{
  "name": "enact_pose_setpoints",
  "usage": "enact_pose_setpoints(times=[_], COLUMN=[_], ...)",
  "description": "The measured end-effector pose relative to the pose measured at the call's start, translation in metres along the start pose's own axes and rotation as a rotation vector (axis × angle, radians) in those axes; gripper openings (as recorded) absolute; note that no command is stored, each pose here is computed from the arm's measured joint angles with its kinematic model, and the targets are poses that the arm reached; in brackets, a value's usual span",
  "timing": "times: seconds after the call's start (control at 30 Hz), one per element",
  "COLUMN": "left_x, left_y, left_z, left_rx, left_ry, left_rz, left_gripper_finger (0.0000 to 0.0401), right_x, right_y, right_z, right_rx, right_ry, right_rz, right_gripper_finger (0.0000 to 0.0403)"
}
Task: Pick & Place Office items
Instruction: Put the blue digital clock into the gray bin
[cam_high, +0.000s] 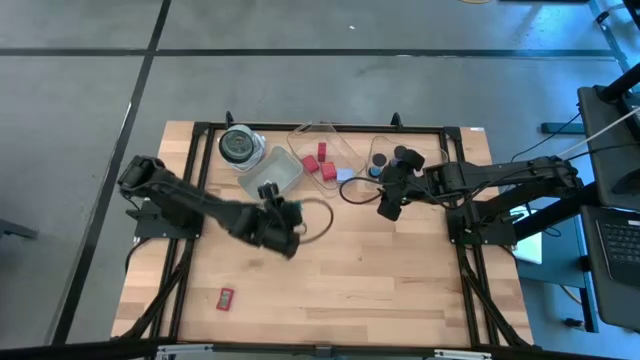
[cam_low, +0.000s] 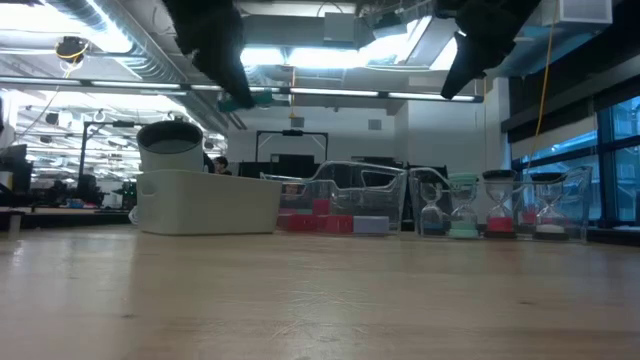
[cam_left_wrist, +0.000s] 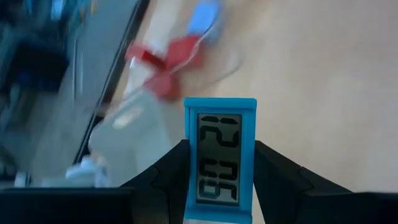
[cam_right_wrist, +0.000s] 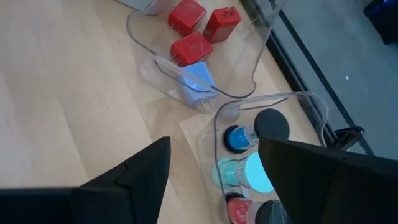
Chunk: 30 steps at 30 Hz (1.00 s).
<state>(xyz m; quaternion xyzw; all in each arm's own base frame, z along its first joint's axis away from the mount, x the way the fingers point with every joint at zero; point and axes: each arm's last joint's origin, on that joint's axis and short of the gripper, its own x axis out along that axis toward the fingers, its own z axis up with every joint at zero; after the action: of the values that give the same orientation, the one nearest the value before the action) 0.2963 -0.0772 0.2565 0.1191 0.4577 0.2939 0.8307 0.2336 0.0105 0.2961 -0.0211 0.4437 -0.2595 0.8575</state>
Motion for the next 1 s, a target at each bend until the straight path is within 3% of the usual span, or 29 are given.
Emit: enact_pose_setpoints(times=[0.3,0.67,1.0], left_x=[0.044,0.079,0.093], left_y=[0.052,0.099,0.109], left_z=[0.007,0.007,0.0], left_rx=[-0.122,-0.208,-0.266], left_ry=[0.171,0.304,0.336], left_rz=[0.108,0.099,0.106], left_gripper_finger=[0.0141,0.0141,0.0141], right_x=[0.0,0.0,0.0], right_y=[0.0,0.0,0.0], right_z=[0.0,0.0,0.0], right_rx=[0.005,0.005,0.008], right_ry=[-0.002,-0.001,-0.001], right_rz=[-0.004,-0.004,-0.004], right_gripper_finger=[0.0249,0.0249,0.0249])
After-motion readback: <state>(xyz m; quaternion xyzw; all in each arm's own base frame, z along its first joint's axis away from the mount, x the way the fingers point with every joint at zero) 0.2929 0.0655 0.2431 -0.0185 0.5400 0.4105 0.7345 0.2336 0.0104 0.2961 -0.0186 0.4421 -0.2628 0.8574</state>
